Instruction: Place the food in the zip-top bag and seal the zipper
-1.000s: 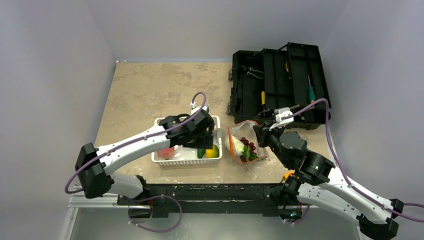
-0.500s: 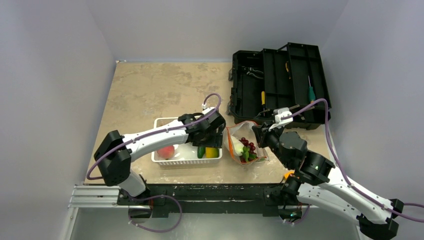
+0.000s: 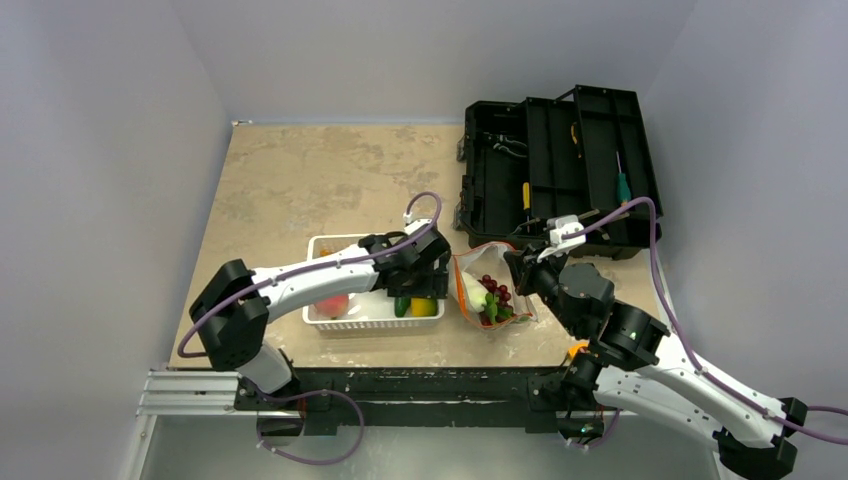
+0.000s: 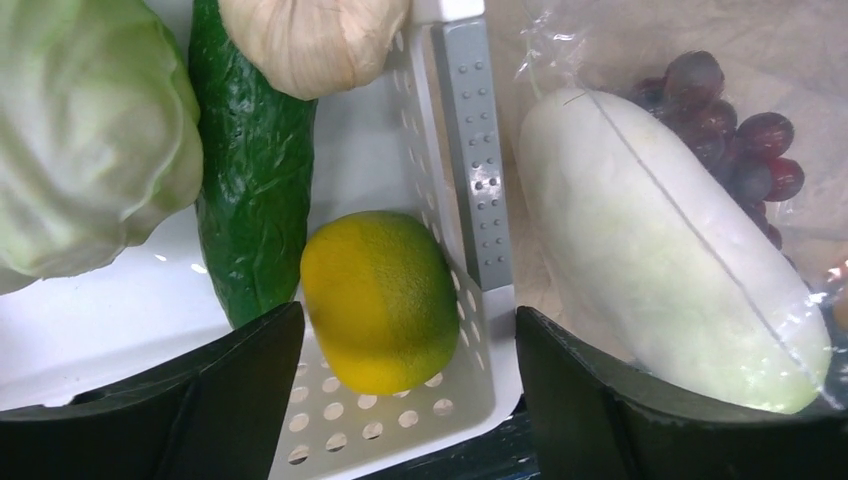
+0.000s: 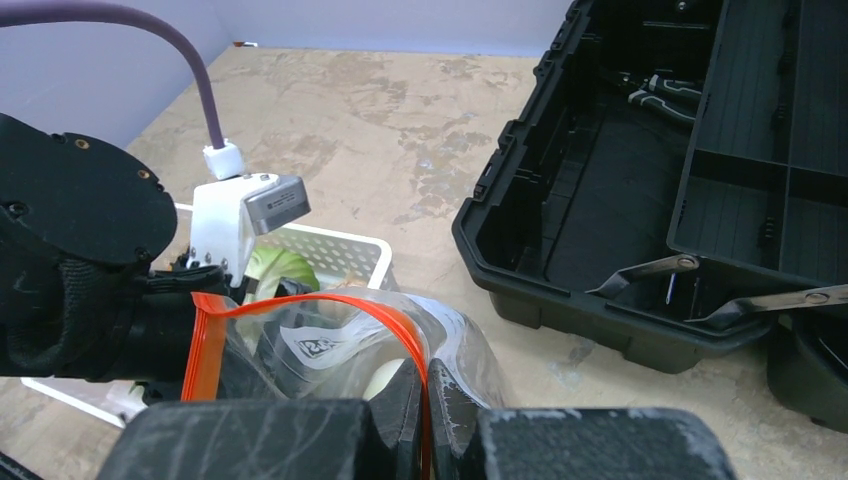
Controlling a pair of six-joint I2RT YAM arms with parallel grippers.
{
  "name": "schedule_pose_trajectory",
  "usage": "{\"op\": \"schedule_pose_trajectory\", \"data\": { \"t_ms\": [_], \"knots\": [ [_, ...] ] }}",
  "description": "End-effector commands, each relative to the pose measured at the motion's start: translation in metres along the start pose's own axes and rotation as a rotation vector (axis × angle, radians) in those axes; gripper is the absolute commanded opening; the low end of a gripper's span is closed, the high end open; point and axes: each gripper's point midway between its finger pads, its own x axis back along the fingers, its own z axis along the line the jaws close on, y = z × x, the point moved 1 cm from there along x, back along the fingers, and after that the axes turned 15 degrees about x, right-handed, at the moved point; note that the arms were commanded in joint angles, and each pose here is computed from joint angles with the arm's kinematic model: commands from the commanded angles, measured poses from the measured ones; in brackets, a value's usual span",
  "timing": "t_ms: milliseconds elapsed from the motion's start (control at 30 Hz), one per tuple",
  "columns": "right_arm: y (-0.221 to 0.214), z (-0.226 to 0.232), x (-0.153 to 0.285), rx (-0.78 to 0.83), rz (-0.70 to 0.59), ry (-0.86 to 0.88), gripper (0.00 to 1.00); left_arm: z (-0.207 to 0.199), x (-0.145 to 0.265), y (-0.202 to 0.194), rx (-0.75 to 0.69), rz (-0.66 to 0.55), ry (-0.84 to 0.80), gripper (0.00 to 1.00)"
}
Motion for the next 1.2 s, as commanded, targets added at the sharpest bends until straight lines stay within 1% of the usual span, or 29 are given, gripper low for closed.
{"op": "schedule_pose_trajectory", "data": {
  "t_ms": [0, 100, 267, 333, 400, 467, 567, 700, 833, 1033, 1100, 1167],
  "knots": [
    [0.011, 0.002, -0.001, -0.031, -0.047, 0.004, 0.00, 0.011, 0.016, 0.005, 0.003, -0.033, 0.001, 0.81],
    [0.011, 0.002, -0.002, -0.030, -0.046, 0.004, 0.00, 0.013, 0.032, 0.011, 0.000, -0.063, -0.005, 0.88],
    [0.010, 0.002, -0.003, -0.027, -0.042, 0.001, 0.00, 0.019, 0.045, 0.018, 0.003, -0.102, -0.011, 0.87],
    [0.010, 0.002, -0.003, -0.026, -0.041, 0.000, 0.00, 0.021, 0.041, 0.016, 0.001, -0.091, -0.003, 0.82],
    [0.010, 0.002, -0.003, -0.026, -0.041, 0.000, 0.00, 0.022, 0.034, 0.013, -0.001, -0.074, 0.011, 0.71],
    [0.009, 0.002, -0.002, -0.026, -0.039, 0.000, 0.00, 0.022, 0.026, 0.010, -0.003, -0.056, 0.023, 0.66],
    [0.009, 0.001, -0.002, -0.027, -0.039, -0.002, 0.00, 0.020, 0.016, 0.006, 0.001, -0.037, 0.028, 0.63],
    [0.008, 0.001, -0.001, -0.029, -0.039, -0.003, 0.00, 0.016, 0.003, -0.001, 0.003, -0.005, 0.024, 0.60],
    [0.008, 0.001, -0.002, -0.028, -0.038, -0.001, 0.00, 0.014, -0.008, -0.007, 0.003, 0.025, 0.033, 0.55],
    [0.006, 0.003, -0.003, -0.026, -0.032, 0.003, 0.00, 0.013, 0.001, -0.003, 0.006, 0.008, 0.010, 0.45],
    [0.006, 0.003, -0.003, -0.026, -0.033, 0.004, 0.00, 0.012, 0.010, 0.000, 0.008, -0.009, -0.003, 0.37],
    [0.006, 0.003, -0.002, -0.024, -0.033, 0.004, 0.00, 0.012, 0.022, 0.005, 0.013, -0.031, -0.021, 0.32]
  ]
}}
